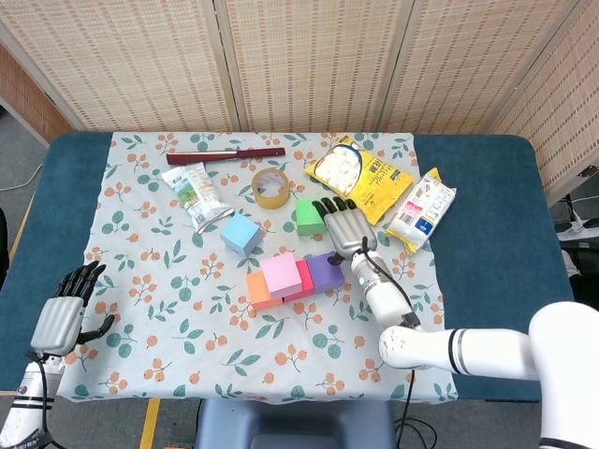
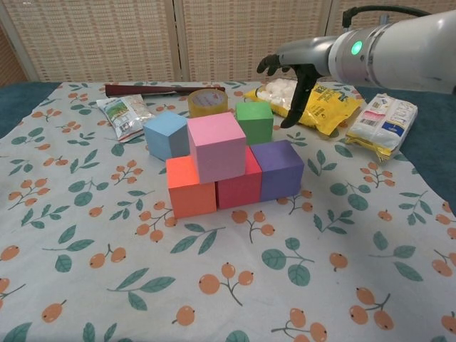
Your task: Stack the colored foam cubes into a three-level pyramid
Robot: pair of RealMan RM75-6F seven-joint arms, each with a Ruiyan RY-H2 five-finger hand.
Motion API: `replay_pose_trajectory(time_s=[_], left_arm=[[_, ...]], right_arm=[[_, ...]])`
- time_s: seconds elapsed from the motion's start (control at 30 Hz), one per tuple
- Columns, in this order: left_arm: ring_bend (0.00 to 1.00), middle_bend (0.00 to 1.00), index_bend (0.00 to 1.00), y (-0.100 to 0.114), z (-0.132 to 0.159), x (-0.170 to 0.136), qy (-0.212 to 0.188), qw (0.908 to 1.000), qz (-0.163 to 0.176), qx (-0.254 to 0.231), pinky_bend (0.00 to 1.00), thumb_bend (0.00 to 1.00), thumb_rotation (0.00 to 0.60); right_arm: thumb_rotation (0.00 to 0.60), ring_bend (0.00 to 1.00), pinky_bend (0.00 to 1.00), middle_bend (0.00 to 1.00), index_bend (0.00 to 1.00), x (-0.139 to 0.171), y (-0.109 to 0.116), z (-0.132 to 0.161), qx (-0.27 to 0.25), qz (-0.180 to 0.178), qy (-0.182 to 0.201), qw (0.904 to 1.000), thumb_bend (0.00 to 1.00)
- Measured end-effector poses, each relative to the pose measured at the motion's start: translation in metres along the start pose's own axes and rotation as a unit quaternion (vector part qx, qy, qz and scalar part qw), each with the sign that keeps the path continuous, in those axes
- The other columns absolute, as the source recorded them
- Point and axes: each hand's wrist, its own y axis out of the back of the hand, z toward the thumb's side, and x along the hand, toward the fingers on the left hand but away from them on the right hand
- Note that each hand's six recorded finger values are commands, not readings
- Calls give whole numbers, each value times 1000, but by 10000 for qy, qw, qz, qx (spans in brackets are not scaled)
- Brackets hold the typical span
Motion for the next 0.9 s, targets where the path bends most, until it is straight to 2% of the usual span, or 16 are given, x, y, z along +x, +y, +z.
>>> replay_pose_trajectory(time_s=[0.2, 0.37, 0.8, 0.87, 0.9], left_arm=[[23, 9, 0, -3, -1, 2, 40, 9999, -21, 102, 97, 328, 600], [23, 9, 0, -4, -6, 5, 144, 9998, -23, 151, 97, 329, 600], [22, 9, 0, -9, -10, 10, 273, 9993, -72, 262, 98, 328, 600], [22, 9, 0, -9, -11, 10, 291, 9992, -62, 276, 97, 329, 600], [23, 9, 0, -9, -11, 10, 299, 9992, -57, 277, 97, 329, 600]], right_arm=[[600, 0, 91, 34, 0, -26, 0, -2, -13, -55, -264, 9996, 63], [600, 0, 82, 34, 0, -54, -6, 4, -151, 35, -521, 9985, 63], [600, 0, 69, 33, 0, -99, -28, 20, -76, 150, -781, 9968, 63], [600, 0, 69, 34, 38, -104, -32, 21, -95, 153, -806, 9966, 62], [600, 0, 73, 44, 98, -106, -33, 21, -109, 148, -815, 9965, 63]])
